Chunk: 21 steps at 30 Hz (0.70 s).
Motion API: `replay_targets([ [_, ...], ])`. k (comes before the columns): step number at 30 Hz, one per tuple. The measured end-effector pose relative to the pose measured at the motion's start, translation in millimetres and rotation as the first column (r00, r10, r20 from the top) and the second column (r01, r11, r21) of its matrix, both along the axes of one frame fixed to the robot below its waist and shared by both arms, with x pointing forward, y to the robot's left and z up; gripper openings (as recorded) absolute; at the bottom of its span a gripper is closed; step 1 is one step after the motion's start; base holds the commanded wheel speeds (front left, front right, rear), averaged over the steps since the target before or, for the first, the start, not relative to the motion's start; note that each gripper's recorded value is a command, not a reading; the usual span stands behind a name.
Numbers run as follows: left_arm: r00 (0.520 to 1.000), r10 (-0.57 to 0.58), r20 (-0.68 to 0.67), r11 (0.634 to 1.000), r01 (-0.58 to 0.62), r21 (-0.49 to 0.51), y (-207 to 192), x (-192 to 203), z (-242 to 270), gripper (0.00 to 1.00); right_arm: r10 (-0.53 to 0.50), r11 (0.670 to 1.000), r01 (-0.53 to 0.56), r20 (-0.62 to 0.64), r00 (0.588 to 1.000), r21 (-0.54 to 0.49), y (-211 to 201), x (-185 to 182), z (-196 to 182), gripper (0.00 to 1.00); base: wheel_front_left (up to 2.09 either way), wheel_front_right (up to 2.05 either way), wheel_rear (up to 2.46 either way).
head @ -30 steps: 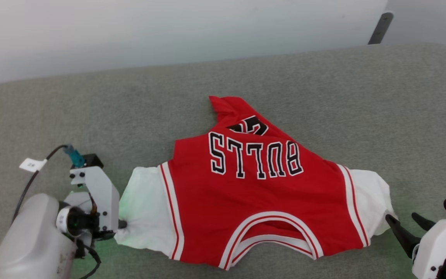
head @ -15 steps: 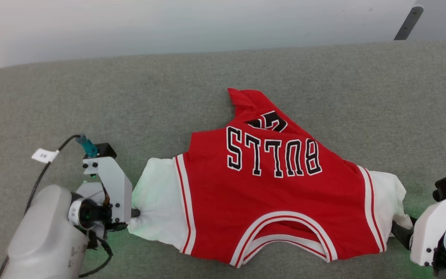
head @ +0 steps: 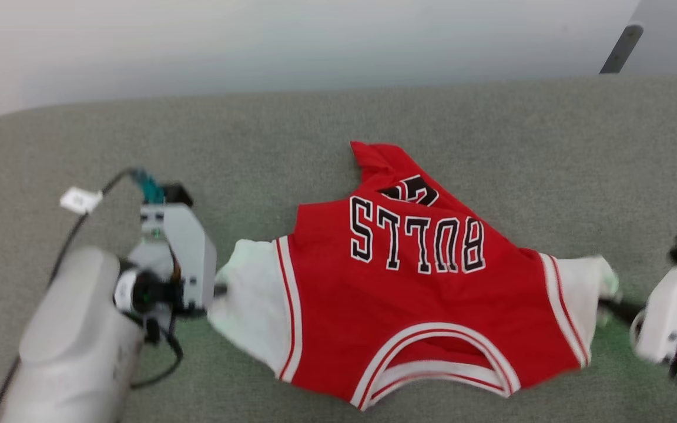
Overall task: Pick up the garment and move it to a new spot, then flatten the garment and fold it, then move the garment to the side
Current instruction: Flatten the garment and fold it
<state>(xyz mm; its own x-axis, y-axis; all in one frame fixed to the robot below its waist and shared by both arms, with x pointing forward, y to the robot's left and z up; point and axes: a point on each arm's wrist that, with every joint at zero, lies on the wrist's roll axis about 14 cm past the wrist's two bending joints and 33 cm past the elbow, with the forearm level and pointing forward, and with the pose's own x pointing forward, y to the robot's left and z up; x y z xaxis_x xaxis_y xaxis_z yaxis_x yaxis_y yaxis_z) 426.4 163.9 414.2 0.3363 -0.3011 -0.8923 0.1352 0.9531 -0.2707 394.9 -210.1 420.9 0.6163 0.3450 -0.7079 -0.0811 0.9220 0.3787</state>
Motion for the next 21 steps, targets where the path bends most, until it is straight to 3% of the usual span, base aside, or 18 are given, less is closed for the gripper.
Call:
replay_targets([
  [5,0.983,-0.024,0.184,1.000,0.025,-0.002,-5,32,69,0.00,0.008,1.000,-0.012,0.207,0.978,0.017,1,35,74,0.00,0.00,0.00,0.00],
  [9,0.943,-0.034,0.330,0.999,0.036,0.000,-8,51,130,0.00,0.023,0.999,-0.037,0.383,0.923,0.030,12,56,142,0.00,0.00,0.00,0.00],
  [13,0.870,-0.028,0.492,0.999,0.036,-0.007,-11,65,195,0.00,0.026,0.999,-0.042,0.554,0.832,0.018,19,68,210,0.00,0.00,0.00,0.00],
  [19,0.709,0.000,0.706,1.000,0.016,-0.017,-10,76,289,0.00,0.000,0.998,-0.048,0.750,0.662,0.043,34,76,307,0.00,0.00,0.00,0.00],
  [21,0.661,0.009,0.750,1.000,0.013,-0.024,-10,77,312,0.00,-0.019,0.997,-0.049,0.781,0.624,0.063,38,78,329,0.00,0.00,0.00,0.00],
])
